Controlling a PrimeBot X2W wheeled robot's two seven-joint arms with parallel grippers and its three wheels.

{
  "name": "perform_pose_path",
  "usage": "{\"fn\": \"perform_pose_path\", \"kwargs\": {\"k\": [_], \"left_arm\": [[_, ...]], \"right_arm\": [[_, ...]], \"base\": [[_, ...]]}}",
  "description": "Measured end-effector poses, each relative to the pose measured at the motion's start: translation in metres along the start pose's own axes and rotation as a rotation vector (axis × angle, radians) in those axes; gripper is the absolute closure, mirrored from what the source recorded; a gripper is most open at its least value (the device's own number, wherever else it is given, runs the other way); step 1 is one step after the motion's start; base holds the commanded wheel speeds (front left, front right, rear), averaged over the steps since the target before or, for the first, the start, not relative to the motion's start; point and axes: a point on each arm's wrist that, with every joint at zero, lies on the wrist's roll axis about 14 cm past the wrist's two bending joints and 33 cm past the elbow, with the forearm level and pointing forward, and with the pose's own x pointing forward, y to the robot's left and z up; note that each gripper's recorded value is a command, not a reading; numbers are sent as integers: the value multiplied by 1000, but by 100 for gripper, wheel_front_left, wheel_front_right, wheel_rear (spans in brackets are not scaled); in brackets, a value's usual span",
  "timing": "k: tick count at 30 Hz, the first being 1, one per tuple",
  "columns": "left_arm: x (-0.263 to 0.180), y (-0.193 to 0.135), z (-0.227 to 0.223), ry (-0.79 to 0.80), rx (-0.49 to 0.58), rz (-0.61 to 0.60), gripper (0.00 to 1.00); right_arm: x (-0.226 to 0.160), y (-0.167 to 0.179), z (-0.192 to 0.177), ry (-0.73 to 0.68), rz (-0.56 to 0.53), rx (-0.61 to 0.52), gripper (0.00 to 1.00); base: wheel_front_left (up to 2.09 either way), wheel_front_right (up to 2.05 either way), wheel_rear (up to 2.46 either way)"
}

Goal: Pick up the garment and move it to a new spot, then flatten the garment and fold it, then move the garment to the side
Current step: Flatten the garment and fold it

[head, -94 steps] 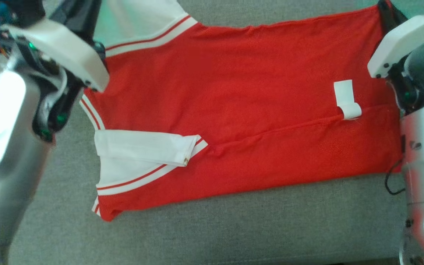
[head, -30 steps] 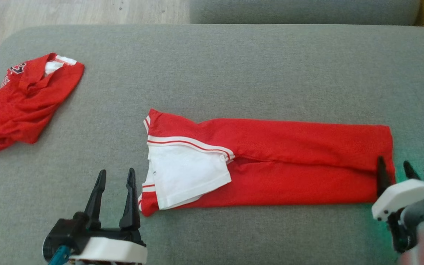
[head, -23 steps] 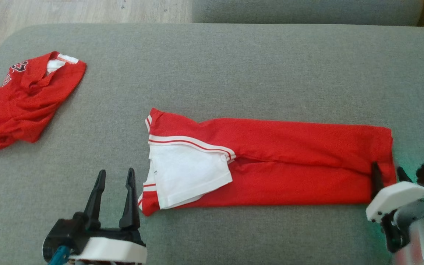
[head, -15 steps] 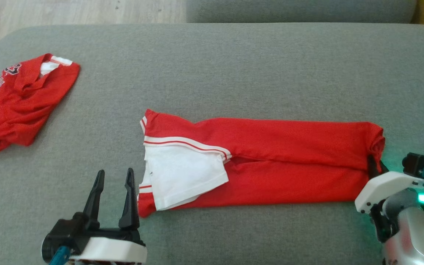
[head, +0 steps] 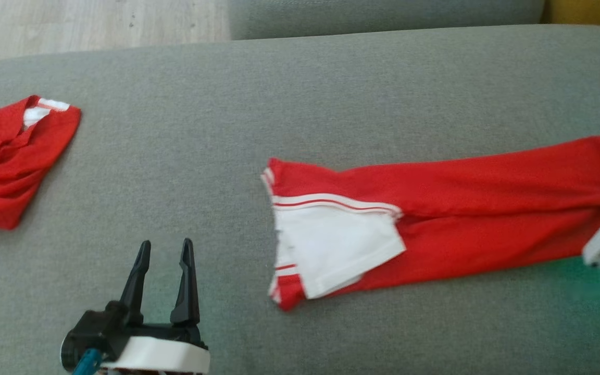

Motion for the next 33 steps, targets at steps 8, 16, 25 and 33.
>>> {"fn": "perform_pose_path", "kwargs": {"k": [8,16,25,33], "left_arm": [[1,-5,-3,7,1,-14,0],[-4,-3,0,-3,4,-8,0],[-12,7,4,-19,7,25,0],[-17,14,5,-23,6,55,0]], "right_arm": [[-8,-6,32,-62,-5,12,100],[-31,87,28,-59,229,67,100],[-70,190,29,-44,564,118,100],[-112,274,-1,60,847,142,100]], "base": [[0,0,0],[0,0,0],[0,0,0],[0,0,0]]}}
